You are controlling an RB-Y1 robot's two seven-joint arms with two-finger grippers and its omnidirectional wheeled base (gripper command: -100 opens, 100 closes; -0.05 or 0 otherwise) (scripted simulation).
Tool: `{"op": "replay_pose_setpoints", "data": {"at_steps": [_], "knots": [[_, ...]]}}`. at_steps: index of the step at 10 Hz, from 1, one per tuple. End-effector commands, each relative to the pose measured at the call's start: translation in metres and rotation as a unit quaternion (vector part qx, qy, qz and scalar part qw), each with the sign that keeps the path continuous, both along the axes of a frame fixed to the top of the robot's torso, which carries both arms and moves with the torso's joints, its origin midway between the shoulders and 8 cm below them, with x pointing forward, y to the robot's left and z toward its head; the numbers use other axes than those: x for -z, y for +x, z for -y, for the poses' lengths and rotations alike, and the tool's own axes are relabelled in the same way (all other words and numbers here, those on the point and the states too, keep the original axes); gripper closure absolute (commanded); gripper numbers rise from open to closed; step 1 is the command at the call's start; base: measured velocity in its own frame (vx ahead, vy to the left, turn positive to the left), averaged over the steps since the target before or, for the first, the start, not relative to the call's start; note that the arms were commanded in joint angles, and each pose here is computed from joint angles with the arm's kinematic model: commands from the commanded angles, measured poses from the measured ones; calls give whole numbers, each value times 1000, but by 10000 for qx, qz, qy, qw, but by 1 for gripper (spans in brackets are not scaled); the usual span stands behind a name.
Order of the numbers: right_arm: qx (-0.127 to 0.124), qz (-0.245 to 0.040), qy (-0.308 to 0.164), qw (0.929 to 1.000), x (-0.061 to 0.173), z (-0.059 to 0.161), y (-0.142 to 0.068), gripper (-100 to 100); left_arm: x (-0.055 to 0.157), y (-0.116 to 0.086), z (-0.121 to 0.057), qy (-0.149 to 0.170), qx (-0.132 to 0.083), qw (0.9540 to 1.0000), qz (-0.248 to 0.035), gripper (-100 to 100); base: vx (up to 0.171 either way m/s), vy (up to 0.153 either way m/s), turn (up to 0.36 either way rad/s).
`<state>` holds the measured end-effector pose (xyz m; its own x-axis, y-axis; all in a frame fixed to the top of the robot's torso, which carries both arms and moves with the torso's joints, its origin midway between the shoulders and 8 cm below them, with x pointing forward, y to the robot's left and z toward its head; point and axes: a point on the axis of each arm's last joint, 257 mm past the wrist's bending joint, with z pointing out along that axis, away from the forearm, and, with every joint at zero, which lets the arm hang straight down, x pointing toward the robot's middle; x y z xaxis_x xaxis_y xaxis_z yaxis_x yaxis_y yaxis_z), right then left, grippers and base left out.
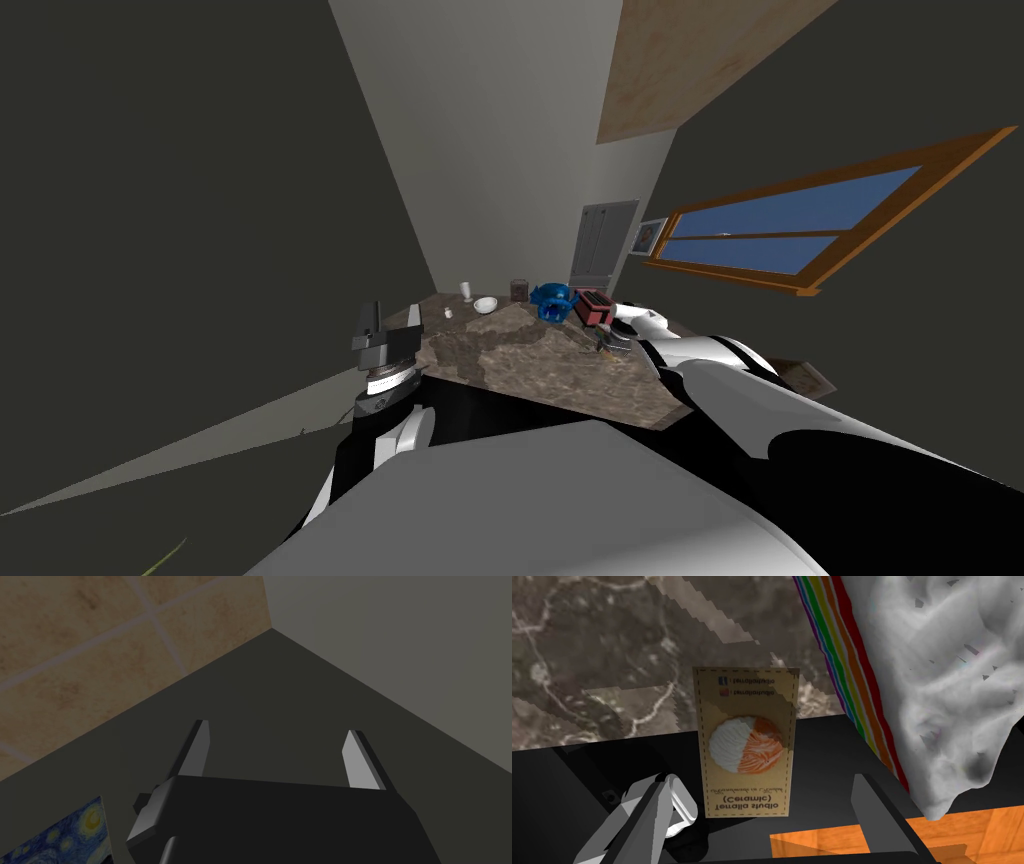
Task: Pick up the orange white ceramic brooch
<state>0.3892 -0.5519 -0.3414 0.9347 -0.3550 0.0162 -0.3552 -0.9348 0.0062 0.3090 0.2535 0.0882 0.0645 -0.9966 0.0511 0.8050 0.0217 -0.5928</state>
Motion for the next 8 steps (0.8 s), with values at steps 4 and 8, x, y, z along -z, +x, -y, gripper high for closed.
{"op": "replay_pose_setpoints", "data": {"at_steps": [4,8], "knots": [[-43,26,-3,10000,18,-3,-4,-100,0,0,0,-1,0,10000,0,0,31,2,-26],[-47,30,-5,10000,18,-3,-3,100,0,0,0,-1,1,10000,1,0,4,4,-3]]}}
